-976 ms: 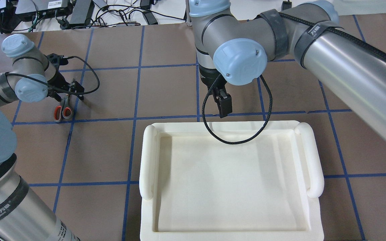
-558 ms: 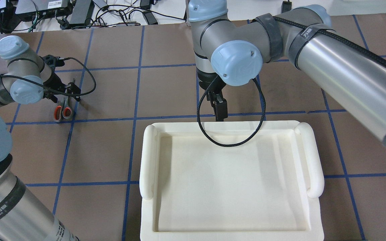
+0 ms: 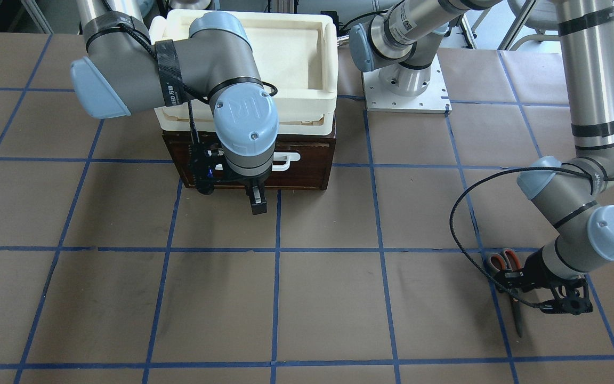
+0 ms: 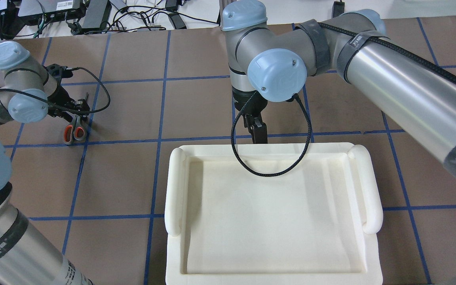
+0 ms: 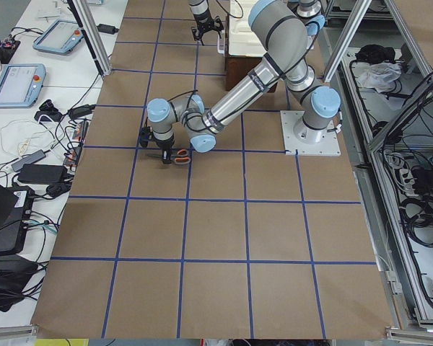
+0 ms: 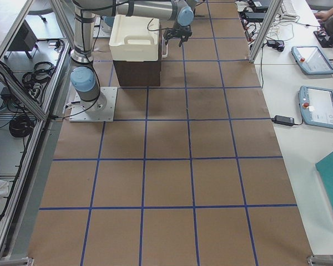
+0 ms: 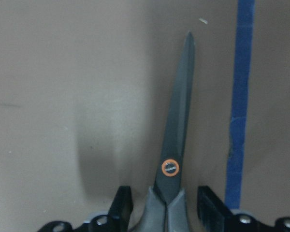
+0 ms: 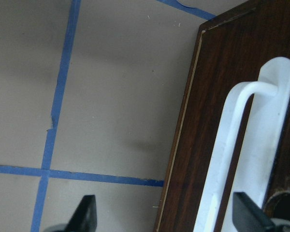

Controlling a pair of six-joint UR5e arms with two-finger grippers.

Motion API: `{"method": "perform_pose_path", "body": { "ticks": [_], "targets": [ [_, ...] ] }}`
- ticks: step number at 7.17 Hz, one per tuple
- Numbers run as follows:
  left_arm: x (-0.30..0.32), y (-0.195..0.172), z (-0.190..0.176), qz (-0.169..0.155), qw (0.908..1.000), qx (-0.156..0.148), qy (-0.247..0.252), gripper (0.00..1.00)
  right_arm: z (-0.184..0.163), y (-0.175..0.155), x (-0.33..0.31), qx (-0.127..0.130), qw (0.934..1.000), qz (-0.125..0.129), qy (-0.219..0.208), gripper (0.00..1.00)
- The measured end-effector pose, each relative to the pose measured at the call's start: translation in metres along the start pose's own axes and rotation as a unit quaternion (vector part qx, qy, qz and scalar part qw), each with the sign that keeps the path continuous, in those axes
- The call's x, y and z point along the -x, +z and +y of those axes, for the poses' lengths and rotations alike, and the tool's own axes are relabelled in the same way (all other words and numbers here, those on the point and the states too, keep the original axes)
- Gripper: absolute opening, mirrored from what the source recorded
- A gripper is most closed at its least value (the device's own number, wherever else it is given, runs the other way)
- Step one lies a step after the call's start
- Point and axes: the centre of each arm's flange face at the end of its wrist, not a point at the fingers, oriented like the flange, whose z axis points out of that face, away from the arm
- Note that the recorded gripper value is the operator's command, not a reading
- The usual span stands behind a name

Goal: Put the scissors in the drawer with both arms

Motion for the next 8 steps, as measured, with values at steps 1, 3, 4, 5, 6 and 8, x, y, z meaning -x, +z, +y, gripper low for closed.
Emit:
{"method": "perform_pose_path", "body": {
  "ticks": [1,3,4,5,6,8],
  "targets": [
    [0.0,-0.001,0.0,0.0,1.0,-0.001,0.0,0.2,0.0,0.003,0.0,-0.001,1.0,0.006,0.0,1.0],
    [0.0,-0.003,0.0,0.0,1.0,-0.002,0.0,0.11,0.0,0.009,0.003,-0.001,0.9999,0.014,0.001,1.0],
    [0.0,-0.003,0.0,0.0,1.0,-0.002,0.0,0.11,0.0,0.011,0.004,-0.001,0.9999,0.015,0.001,1.0],
    [0.0,-0.004,0.0,0.0,1.0,-0.003,0.0,0.11,0.0,0.012,0.005,-0.001,0.9999,0.017,0.001,1.0],
    [0.0,-0.007,0.0,-0.001,1.0,-0.006,0.0,0.11,0.0,0.014,0.007,-0.001,0.9998,0.019,0.001,1.0],
    [-0.006,-0.032,0.0,-0.007,0.9999,-0.014,0.004,0.11,0.001,0.018,0.009,-0.001,0.9997,0.023,0.001,1.0]
  ]
}}
